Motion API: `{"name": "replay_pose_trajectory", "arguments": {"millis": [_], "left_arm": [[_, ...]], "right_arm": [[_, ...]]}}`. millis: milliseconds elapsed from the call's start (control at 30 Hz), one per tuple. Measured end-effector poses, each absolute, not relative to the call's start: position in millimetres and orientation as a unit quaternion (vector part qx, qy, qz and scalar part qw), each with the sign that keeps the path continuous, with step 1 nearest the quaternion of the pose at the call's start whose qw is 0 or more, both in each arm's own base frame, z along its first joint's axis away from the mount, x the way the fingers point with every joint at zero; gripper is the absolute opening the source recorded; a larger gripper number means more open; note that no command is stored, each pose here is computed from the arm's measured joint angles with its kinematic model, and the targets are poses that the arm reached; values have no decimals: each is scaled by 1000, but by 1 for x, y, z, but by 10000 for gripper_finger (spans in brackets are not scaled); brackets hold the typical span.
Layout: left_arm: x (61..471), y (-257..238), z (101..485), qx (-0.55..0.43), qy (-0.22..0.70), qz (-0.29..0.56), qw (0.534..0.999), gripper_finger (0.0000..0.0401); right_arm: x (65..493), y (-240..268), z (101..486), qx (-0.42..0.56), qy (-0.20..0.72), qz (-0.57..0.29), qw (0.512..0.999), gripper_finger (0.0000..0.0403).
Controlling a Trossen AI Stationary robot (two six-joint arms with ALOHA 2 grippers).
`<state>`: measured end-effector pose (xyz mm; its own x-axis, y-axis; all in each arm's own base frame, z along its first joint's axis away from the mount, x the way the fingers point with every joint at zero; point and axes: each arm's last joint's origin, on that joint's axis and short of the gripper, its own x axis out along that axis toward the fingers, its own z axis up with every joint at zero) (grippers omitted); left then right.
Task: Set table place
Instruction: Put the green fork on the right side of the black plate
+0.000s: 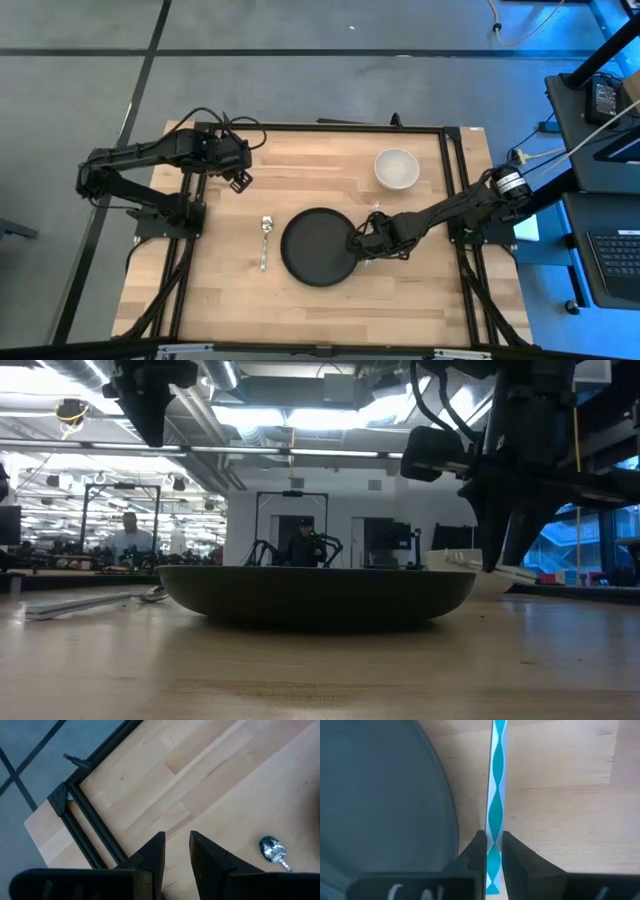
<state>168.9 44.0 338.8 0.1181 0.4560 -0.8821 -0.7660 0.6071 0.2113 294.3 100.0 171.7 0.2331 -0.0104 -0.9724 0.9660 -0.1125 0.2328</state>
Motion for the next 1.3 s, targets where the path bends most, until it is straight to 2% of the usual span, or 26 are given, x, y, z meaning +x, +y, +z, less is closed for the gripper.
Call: {"name": "replay_pose_trajectory", "arguments": {"millis": [767,1167,1300], "left_arm": [[170,44,339,-173,501,432,729,82],[170,44,339,-173,500,433,730,82],[170,44,339,-173,500,433,730,82]], "right_arm": [[293,118,149,551,465,-460,518,37],[294,118,148,552,460,-463,519,40],[295,120,140,553,480,-461,501,38]]}}
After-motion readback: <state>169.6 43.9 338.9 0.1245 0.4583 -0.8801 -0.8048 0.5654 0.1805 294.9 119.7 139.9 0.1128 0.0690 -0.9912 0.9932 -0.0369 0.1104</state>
